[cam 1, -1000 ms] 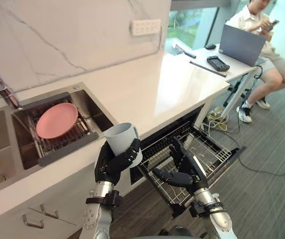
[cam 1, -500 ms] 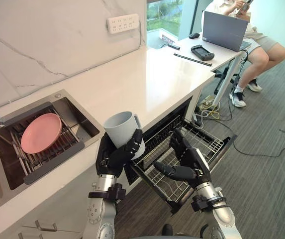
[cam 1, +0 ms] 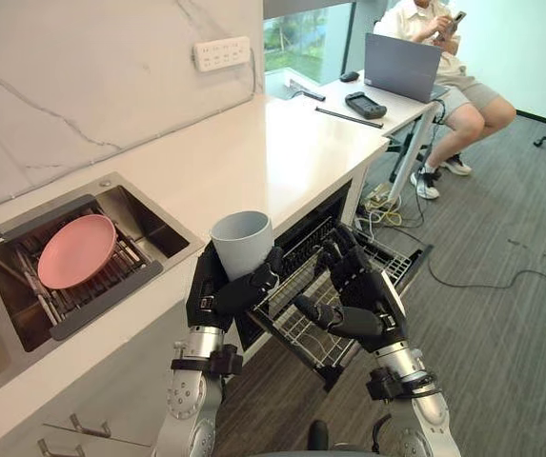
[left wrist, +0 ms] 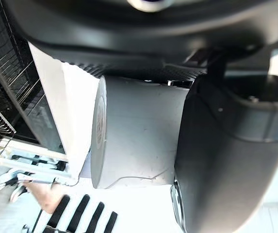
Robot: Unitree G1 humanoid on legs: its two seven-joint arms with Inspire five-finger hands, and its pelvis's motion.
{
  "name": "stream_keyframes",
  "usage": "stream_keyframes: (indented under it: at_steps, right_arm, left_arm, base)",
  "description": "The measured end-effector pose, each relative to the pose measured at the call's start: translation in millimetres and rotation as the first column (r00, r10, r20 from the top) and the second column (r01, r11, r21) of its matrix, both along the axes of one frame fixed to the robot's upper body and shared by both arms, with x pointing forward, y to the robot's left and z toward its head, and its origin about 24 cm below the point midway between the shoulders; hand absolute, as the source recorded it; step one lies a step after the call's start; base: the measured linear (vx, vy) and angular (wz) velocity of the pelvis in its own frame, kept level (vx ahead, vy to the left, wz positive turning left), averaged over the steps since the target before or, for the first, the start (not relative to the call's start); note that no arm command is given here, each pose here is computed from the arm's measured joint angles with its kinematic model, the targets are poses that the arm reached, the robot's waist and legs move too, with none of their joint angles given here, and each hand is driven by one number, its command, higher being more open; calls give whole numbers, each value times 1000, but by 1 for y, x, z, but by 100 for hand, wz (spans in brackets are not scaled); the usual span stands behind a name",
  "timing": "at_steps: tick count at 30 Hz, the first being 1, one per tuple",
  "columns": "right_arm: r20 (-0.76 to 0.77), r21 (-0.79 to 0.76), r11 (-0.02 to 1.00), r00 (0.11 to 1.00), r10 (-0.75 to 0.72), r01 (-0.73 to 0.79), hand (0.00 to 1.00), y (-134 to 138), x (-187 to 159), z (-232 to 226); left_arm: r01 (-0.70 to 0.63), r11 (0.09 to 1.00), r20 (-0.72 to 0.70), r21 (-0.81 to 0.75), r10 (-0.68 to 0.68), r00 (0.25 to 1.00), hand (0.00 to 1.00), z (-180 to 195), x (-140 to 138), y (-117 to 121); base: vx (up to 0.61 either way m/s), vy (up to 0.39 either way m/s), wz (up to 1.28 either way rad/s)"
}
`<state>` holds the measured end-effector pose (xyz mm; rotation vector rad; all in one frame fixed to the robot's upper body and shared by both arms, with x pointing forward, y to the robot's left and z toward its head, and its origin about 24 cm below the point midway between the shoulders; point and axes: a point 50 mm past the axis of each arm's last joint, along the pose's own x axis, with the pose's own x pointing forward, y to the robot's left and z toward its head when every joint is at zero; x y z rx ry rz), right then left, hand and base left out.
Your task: Walk over to the sink, pick up the cup, carry it to the dishwasher, place the cup inside the dishwasher, then close the dishwasher door
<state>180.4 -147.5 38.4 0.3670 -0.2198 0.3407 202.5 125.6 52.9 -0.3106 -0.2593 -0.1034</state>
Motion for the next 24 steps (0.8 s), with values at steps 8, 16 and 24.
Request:
stream_keyframes:
  at_steps: [8, 16, 24]
  right_arm:
    - [18, -3, 999, 999, 45, -45, 100, 2, 0, 3]
    - [80, -6, 998, 995, 66, -66, 100, 6, 2, 17]
    - [58, -13, 1000, 998, 16, -15, 100, 6, 5, 19]
  left_arm:
    - [27, 995, -33, 99, -24, 999, 0, -7, 12, -15]
    - [18, 988, -57, 156, -9, 998, 0, -13, 12, -16]
    - [43, 980, -48, 194, -35, 998, 0, -13, 10, -23]
  base:
    - [13, 59, -8]
    - [-20, 29, -3]
    - [-5, 4, 0]
